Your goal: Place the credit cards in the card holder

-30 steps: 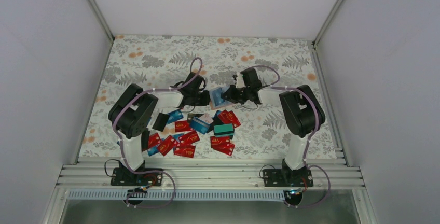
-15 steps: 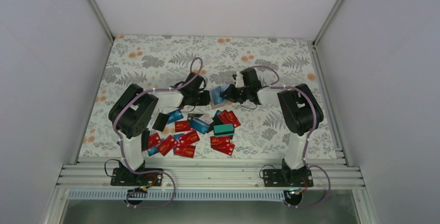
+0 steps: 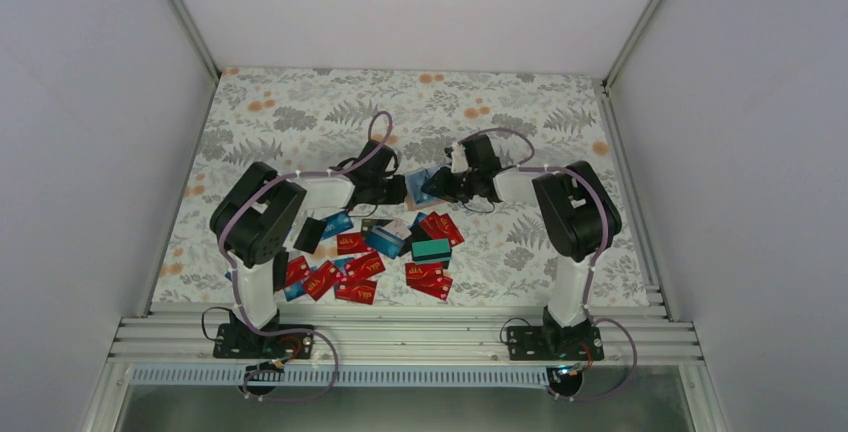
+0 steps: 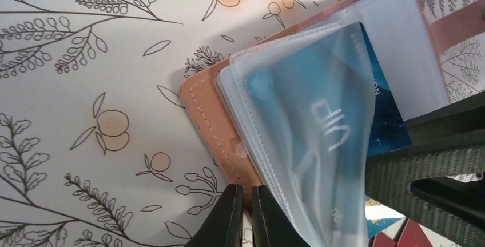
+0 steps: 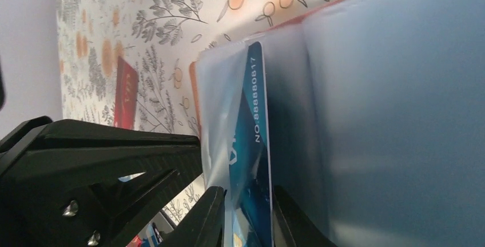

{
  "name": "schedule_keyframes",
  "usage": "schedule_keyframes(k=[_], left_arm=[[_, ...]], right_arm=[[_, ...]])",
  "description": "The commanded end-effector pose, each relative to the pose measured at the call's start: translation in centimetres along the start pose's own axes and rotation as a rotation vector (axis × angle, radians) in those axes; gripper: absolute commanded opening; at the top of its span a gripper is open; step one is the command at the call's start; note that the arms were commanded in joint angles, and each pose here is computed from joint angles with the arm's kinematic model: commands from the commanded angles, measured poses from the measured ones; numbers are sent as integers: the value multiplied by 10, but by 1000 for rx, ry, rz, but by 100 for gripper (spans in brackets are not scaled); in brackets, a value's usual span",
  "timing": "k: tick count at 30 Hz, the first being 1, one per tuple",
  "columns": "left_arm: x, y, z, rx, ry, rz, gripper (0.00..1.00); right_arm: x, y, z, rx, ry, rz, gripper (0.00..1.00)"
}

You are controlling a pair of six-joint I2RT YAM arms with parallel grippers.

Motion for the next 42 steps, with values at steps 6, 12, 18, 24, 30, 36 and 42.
schedule_keyframes(k=[6,12,18,24,30,36,42], left_arm=[[20,-12,-46,144,40,80,8],[21,-7,-43,135,42,95,8],[19,1,-35,115,28,111,8],[17,20,-15,71,-25,177,8],[12,33,24,14,-114,250,8],[8,17,65,4,-165,246,8],[4,-17,85,49,-194,163,8]], right_arm=[[10,17,7,15,92,-124,41],[9,32,8,-4,120,-190,53],[1,30,2,12,116,-200,54],[-2,24,-6,36,101,-176,54],[-3,35,-13,20,113,-209,43],[-9,45,-26,14,126,-261,26],[-8,42,-36,28,133,-293,14]])
Point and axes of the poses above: each gripper's point midway between its finger pads, its own y axis back along the fingers, its own x axis along the line the jaws close on, z = x × y, the point moved 1 cm from there along y, back along the fingers, and after that the axes turned 3 degrees about -y, right-handed, at the moved point
